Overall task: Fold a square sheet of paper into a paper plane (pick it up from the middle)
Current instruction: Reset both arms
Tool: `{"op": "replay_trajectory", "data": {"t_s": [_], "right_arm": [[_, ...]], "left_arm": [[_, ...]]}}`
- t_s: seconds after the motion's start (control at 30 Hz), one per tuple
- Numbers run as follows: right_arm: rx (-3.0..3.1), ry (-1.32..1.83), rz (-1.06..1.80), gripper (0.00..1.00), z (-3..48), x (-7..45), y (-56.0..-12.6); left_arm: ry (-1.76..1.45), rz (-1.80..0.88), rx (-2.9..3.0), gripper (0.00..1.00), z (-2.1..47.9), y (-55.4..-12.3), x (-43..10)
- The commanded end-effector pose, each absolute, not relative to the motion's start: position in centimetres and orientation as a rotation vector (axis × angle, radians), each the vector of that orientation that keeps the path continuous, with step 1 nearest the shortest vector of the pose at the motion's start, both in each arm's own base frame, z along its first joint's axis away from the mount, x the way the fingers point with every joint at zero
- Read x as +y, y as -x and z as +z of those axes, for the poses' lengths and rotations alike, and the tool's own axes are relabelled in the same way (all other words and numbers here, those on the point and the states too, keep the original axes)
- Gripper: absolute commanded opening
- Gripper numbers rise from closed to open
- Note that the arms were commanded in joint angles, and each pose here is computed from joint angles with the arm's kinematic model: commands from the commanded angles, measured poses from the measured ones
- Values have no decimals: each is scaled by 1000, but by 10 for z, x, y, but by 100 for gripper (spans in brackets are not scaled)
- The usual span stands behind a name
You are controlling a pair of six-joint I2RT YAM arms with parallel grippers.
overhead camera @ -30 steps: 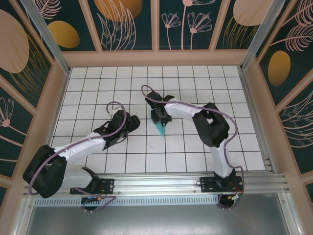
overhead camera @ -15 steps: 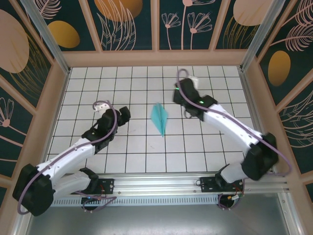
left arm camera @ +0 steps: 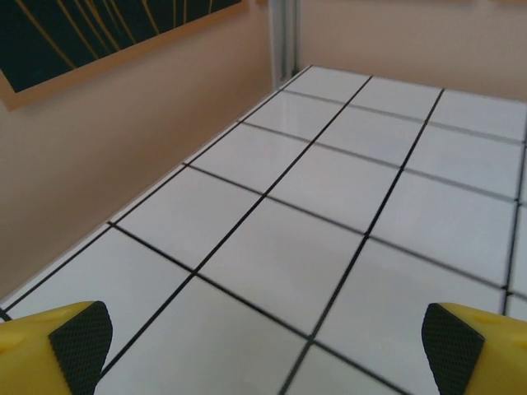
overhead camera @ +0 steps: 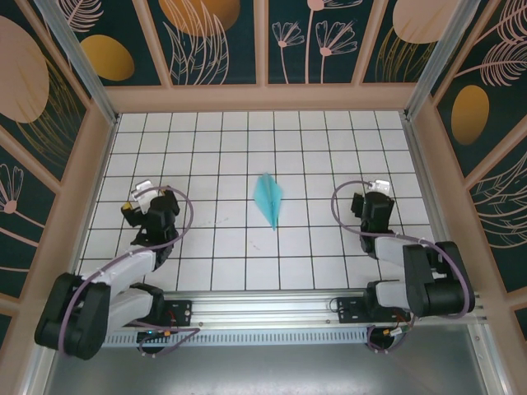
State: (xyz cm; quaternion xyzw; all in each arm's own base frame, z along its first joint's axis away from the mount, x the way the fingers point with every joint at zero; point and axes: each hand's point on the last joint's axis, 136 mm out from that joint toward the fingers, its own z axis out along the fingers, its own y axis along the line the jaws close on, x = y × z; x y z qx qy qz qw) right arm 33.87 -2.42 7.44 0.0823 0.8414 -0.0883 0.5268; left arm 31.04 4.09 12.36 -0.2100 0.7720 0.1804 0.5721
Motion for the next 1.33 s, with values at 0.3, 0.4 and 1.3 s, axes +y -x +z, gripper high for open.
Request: {"op": "replay_trajectory", "data": {"t_s": [0.3,0.4,1.3], "right_arm": [[1707,-51,72,74,122,1,-374],[1713,-109,71,98,121,-10,-377],[1716,-108,70,99,120,-9,-377]], "left_arm": [[268,230,1571,99,155,-364,28],[233,142,1594,99,145,-360,25],[313,169,1599,99,141,-364,41]]}}
